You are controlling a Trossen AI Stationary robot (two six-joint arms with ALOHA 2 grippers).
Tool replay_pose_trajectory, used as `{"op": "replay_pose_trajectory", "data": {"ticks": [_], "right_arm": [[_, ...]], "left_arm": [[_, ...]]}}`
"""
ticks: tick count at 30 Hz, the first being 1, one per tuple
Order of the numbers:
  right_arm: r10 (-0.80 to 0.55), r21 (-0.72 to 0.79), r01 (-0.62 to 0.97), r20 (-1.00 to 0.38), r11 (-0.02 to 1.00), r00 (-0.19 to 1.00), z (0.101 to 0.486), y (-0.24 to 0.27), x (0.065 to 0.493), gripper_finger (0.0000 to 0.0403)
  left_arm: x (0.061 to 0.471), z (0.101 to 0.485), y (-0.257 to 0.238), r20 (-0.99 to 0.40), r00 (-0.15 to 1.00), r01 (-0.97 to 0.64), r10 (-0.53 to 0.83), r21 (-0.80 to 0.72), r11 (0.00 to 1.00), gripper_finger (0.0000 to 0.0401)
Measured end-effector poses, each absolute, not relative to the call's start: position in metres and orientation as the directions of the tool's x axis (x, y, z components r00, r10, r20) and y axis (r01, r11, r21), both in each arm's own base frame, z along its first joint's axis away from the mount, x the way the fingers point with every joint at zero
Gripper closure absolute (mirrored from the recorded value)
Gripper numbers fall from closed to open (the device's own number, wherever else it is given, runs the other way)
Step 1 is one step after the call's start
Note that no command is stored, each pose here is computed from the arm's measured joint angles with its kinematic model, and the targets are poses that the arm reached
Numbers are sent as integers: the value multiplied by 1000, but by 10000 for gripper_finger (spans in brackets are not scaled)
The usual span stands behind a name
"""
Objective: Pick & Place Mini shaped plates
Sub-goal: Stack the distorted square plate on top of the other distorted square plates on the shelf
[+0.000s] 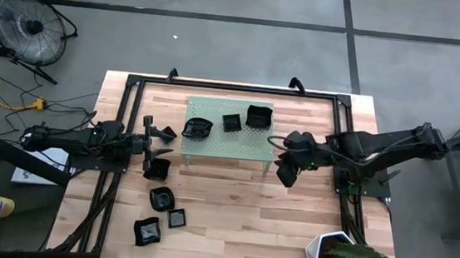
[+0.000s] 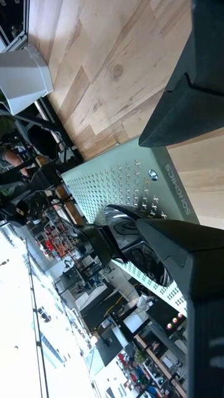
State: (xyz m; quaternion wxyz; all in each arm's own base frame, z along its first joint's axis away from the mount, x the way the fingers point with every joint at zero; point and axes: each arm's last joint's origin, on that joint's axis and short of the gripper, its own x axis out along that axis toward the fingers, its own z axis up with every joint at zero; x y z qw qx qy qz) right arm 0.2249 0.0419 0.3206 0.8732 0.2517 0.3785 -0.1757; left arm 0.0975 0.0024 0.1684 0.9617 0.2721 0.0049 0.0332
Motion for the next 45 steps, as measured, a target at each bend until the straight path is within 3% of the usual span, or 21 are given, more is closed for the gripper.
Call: {"op": "replay_pose_trajectory", "data": {"ticks": [8,36,45], "right_arm": [[-164,210,438,-721,874,673,321,62,220,284],[-238,114,403,-652,908,720,324,86,211,285],[-244,109,403,-644,909,725,324,87,211,285]], "left_arm": [[98,168,2,9,998,-61,67,524,850,208],[97,169,4,15,994,-102,113,562,821,208],[98,168,1,3,1000,-23,26,539,842,208]]}}
